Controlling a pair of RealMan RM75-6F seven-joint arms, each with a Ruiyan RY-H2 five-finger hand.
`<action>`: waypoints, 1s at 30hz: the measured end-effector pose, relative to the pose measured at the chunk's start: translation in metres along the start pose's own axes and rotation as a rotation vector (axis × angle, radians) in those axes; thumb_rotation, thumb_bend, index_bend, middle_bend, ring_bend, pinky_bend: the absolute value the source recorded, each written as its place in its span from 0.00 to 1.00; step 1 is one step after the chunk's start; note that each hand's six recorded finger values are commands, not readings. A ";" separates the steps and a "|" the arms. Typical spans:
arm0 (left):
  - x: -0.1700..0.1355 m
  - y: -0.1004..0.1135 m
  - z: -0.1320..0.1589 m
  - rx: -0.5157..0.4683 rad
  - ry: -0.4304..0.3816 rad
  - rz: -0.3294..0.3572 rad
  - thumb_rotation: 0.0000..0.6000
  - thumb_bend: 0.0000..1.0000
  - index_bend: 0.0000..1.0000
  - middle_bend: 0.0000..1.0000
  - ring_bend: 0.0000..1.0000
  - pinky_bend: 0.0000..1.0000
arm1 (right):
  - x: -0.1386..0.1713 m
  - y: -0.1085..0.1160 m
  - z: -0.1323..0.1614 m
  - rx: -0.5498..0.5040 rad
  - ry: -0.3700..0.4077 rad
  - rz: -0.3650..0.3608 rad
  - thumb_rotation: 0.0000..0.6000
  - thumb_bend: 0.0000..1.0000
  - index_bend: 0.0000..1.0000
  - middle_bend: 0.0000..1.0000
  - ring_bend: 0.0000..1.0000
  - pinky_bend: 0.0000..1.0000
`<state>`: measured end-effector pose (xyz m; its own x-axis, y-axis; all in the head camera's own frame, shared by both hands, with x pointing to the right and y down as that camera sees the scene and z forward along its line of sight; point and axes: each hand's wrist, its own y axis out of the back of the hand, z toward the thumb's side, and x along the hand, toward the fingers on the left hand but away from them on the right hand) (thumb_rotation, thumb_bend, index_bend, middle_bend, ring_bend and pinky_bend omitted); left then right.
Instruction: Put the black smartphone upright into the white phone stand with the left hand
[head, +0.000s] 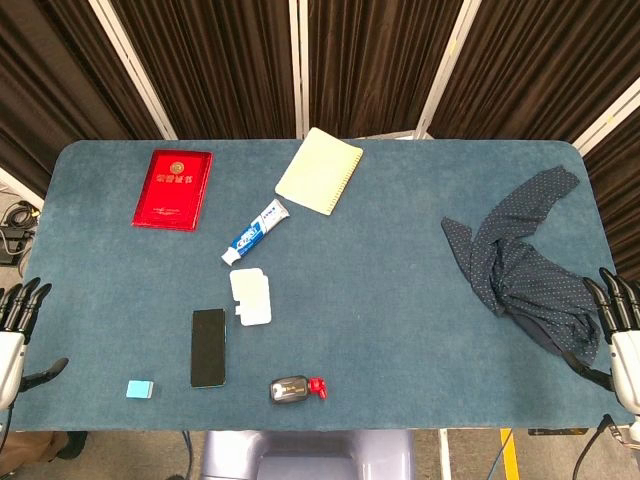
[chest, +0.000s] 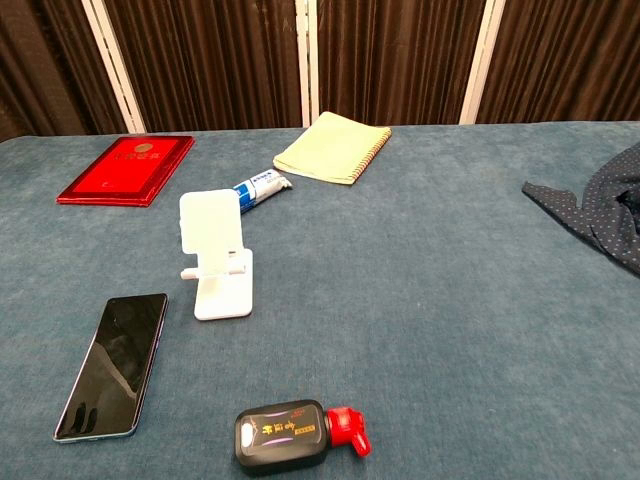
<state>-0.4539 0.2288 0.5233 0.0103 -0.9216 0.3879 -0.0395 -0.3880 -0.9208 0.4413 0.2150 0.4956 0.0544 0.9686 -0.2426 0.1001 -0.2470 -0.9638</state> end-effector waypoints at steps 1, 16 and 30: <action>0.000 0.000 0.000 0.000 -0.001 0.000 1.00 0.00 0.00 0.00 0.00 0.00 | 0.000 0.000 0.000 0.001 -0.001 0.001 1.00 0.00 0.00 0.00 0.00 0.00; 0.009 -0.036 0.019 0.026 -0.122 -0.094 1.00 0.00 0.00 0.00 0.00 0.00 | 0.001 0.003 -0.003 -0.022 -0.006 0.000 1.00 0.00 0.00 0.00 0.00 0.00; 0.029 -0.123 0.074 0.140 -0.548 -0.236 1.00 0.00 0.00 0.00 0.00 0.00 | -0.001 0.001 -0.008 -0.019 -0.025 0.011 1.00 0.00 0.00 0.00 0.00 0.00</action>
<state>-0.3744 0.2490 0.6452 0.5163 -0.6652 0.5394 0.1574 -0.5454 -0.8233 0.4492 0.2133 0.4962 0.0304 0.9662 -0.2559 0.1187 -0.2576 -0.9589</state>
